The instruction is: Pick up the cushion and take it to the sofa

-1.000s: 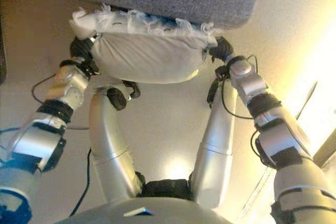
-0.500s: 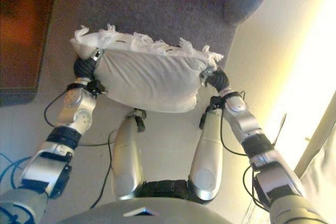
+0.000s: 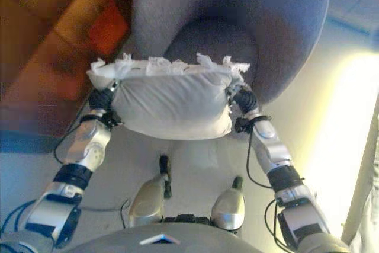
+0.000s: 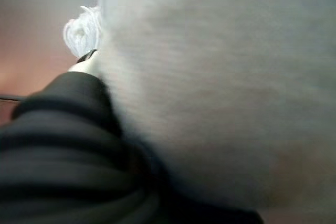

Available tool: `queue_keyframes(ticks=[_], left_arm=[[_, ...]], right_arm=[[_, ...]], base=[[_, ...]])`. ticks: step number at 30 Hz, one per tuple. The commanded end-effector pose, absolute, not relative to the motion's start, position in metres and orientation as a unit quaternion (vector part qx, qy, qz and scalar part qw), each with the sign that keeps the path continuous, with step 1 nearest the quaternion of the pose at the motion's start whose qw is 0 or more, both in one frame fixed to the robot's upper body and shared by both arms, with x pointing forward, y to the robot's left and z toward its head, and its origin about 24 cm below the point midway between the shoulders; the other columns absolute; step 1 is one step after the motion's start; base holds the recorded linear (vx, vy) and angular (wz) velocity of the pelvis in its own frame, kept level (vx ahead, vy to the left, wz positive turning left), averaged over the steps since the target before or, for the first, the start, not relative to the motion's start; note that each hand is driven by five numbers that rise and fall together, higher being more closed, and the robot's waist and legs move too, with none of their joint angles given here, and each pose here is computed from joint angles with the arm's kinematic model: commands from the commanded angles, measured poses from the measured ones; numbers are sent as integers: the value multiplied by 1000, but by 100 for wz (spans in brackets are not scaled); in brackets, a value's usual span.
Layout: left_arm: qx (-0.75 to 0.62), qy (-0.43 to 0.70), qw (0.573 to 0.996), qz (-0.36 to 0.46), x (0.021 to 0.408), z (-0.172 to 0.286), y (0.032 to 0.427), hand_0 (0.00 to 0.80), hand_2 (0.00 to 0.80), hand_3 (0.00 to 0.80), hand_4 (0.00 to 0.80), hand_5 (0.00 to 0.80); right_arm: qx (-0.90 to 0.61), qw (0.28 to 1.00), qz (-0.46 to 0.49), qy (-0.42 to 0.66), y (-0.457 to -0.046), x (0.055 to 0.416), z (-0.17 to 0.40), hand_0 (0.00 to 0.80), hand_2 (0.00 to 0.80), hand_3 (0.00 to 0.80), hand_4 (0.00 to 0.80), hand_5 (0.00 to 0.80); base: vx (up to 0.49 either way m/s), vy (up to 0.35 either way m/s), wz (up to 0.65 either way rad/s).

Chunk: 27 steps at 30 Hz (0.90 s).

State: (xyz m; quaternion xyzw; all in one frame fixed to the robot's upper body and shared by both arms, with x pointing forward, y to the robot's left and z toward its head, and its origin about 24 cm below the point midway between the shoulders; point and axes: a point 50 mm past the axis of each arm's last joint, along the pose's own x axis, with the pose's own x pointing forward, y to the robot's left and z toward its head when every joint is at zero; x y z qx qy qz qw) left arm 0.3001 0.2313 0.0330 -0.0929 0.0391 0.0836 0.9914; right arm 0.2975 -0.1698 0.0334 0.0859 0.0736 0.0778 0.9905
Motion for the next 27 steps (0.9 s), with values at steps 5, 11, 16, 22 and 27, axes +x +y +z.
queue_keyframes(ticks=[5, 11, 16, 22, 27], left_arm=[[-72, 12, 997, 6, 308, 46, 191, 800, 800, 800, 800, 800], [-45, 28, 999, -14, 315, 48, 185, 800, 800, 800, 800, 800], [-40, 16, 998, -40, 327, 60, 180, 800, 800, 800, 800, 800], [-33, 4, 997, -63, 335, 69, 166, 800, 800, 800, 800, 800], [-26, 0, 997, -79, 342, 74, 151, 800, 800, 800, 800, 800]], right_arm=[[115, 987, 87, 66, -160, 294, 34, 800, 800, 800, 800, 800], [116, 988, 77, 72, -166, 298, 35, 800, 800, 800, 800, 800], [110, 990, 58, 63, -174, 299, 41, 800, 800, 800, 800, 800], [115, 990, 52, 60, -184, 300, 39, 800, 800, 800, 800, 800], [120, 990, 51, 47, -191, 308, 48, 800, 800, 800, 800, 800]], base=[[148, 50, 2], [49, 136, 3], [-1, 192, 39], [133, -62, 46], [299, -170, 86]])
